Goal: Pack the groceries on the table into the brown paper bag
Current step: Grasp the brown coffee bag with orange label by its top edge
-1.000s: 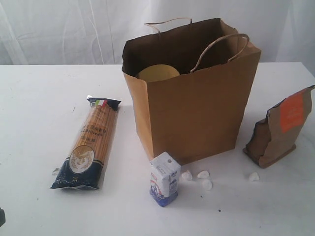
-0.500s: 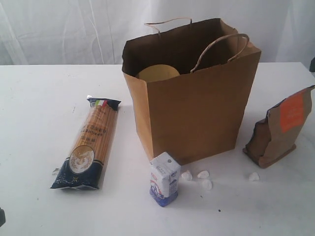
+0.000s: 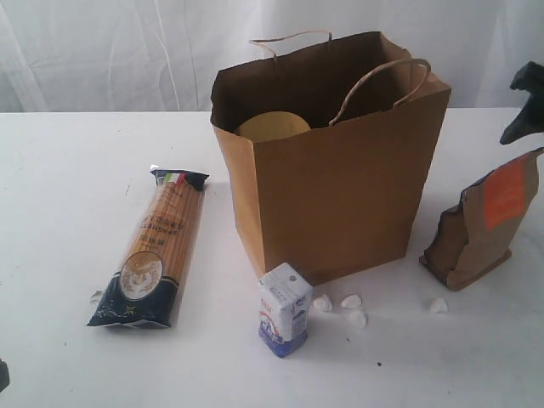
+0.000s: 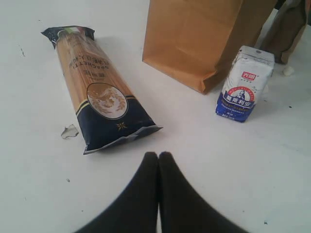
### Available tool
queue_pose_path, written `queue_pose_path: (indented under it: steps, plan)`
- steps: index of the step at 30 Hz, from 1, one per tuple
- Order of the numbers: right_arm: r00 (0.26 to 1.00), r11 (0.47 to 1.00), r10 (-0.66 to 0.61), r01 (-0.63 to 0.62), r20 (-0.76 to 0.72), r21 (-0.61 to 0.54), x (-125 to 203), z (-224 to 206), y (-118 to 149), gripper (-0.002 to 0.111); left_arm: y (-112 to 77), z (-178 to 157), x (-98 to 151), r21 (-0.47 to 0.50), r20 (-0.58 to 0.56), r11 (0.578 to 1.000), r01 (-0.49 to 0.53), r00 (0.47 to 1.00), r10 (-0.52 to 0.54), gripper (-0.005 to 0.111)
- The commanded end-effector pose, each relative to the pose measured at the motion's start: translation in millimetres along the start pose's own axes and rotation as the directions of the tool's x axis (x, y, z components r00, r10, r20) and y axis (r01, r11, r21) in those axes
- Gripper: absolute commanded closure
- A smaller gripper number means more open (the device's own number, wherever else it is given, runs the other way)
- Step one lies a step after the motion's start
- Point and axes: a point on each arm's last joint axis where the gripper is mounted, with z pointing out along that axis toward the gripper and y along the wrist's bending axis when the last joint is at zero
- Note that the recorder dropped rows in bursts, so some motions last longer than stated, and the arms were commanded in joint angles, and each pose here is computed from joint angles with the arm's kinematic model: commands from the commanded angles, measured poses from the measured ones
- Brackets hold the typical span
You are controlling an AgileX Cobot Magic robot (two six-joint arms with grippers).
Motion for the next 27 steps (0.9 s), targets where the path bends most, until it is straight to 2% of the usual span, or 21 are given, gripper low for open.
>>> queue_pose_path:
  steps: [1,7,9,11,12,13,14,17,20,27]
  plan:
    - [1.0,1.0,-0.001,0.001,-0.022,0.0,-0.8,25.2,3.9,0.038,0.0,0.0,1.1,0.003,0.0,1.0,0.001,1.0,-0.001,0.107]
    - [0.993,0.999,-0.035,0.04,-0.115,0.037,3.2,80.9,1.6,0.038,0.0,0.0,1.1,0.003,0.0,1.0,0.001,1.0,-0.001,0.107]
    - [0.979,0.993,-0.088,0.1,-0.183,0.055,8.0,92.8,-3.4,0.048,0.0,0.0,1.1,0.003,0.0,1.0,0.001,1.0,-0.001,0.107]
    - [0.969,0.988,-0.111,0.131,-0.219,0.078,10.6,95.8,-7.1,0.067,0.0,0.0,1.1,0.003,0.0,1.0,0.001,1.0,-0.001,0.107]
    - [0.961,0.982,-0.15,0.173,-0.233,0.08,11.4,95.5,-8.2,0.09,0.0,0.0,1.1,0.003,0.0,1.0,0.001,1.0,-0.001,0.107]
    - [0.957,0.978,-0.172,0.194,-0.235,0.074,11.5,93.9,-7.8,0.102,0.0,0.0,1.1,0.003,0.0,1.0,0.001,1.0,-0.001,0.107]
    - [0.954,0.973,-0.203,0.222,-0.22,0.064,10.4,88.2,-6.2,0.108,0.0,0.0,1.1,0.003,0.0,1.0,0.001,1.0,-0.001,0.107]
    - [0.956,0.964,-0.251,0.261,-0.152,0.047,5.9,69.1,-0.4,0.108,0.0,0.0,1.1,0.003,0.0,1.0,0.001,1.0,-0.001,0.107]
    - [0.922,0.922,-0.387,0.386,0.011,0.029,0.6,20.4,11.0,0.108,0.0,0.0,1.1,0.003,0.0,1.0,0.001,1.0,-0.001,0.107]
    - [0.869,0.9,-0.43,0.434,0.243,0.038,3.4,-47.6,21.7,0.108,0.0,0.0,1.1,0.003,0.0,1.0,0.001,1.0,-0.001,0.107]
